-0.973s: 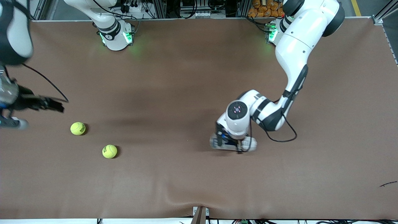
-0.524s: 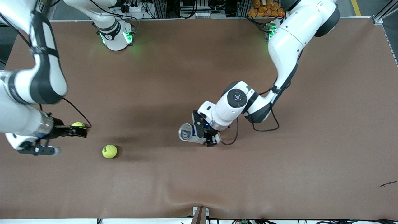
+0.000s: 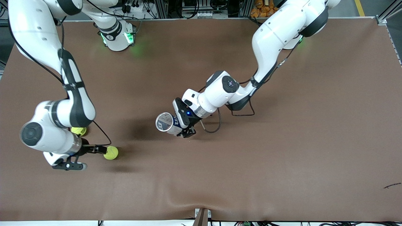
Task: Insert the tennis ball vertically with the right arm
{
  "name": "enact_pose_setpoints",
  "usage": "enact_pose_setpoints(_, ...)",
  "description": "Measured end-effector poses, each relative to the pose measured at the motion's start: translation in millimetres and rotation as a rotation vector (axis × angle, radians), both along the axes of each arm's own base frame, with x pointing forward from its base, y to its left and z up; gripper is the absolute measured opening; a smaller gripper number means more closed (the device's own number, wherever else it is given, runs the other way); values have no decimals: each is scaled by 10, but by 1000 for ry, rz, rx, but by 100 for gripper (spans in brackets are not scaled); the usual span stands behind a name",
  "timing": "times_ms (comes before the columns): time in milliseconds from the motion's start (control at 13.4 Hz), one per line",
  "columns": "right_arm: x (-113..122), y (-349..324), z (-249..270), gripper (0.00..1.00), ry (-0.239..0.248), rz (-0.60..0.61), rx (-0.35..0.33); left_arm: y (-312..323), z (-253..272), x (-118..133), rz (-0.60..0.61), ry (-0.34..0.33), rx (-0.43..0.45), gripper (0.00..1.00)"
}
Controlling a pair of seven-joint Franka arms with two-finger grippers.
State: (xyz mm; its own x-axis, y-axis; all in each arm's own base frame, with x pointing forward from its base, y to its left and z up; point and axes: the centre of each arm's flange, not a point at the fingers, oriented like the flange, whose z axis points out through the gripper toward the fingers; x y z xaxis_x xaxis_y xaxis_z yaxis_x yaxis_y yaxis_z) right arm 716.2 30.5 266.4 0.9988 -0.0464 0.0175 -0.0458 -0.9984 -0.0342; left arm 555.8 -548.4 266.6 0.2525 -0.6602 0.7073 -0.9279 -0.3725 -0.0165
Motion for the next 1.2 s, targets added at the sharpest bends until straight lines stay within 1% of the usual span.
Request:
enact_pose_setpoints(150,4,105,-259,100,1,13,0,17,-207,-30,33,-27,-29,69)
enact_pose_setpoints(374,-33,237,-520,100,28,32,-1,80,-460,-74,76,-59,-61,69)
enact_pose_setpoints(599,-66,343,-664,100,46,52,-8,7,-685,-262,106,-81,-119,68)
enact_pose_setpoints(673,-68,324,-688,94,48,58,-16,-24,-747,-326,113,-84,-136,68)
enact_pose_setpoints(748,-66,297,-693,81,47,67,-30,-49,-812,-386,119,-87,-149,68)
enact_pose_setpoints(823,-54,282,-677,71,42,73,-40,-70,-878,-444,127,-92,-162,68)
enact_pose_setpoints(898,-38,270,-656,68,36,76,-43,-76,-938,-483,134,-97,-169,68)
enact_pose_setpoints(1048,14,229,-577,68,21,78,-44,-70,-1004,-509,141,-100,-174,68)
enact_pose_setpoints(1122,49,233,-490,68,25,78,-43,-72,-1000,-510,141,-101,-175,68)
enact_pose_setpoints(1197,80,247,-364,68,49,73,-37,-74,-999,-512,141,-101,-176,68)
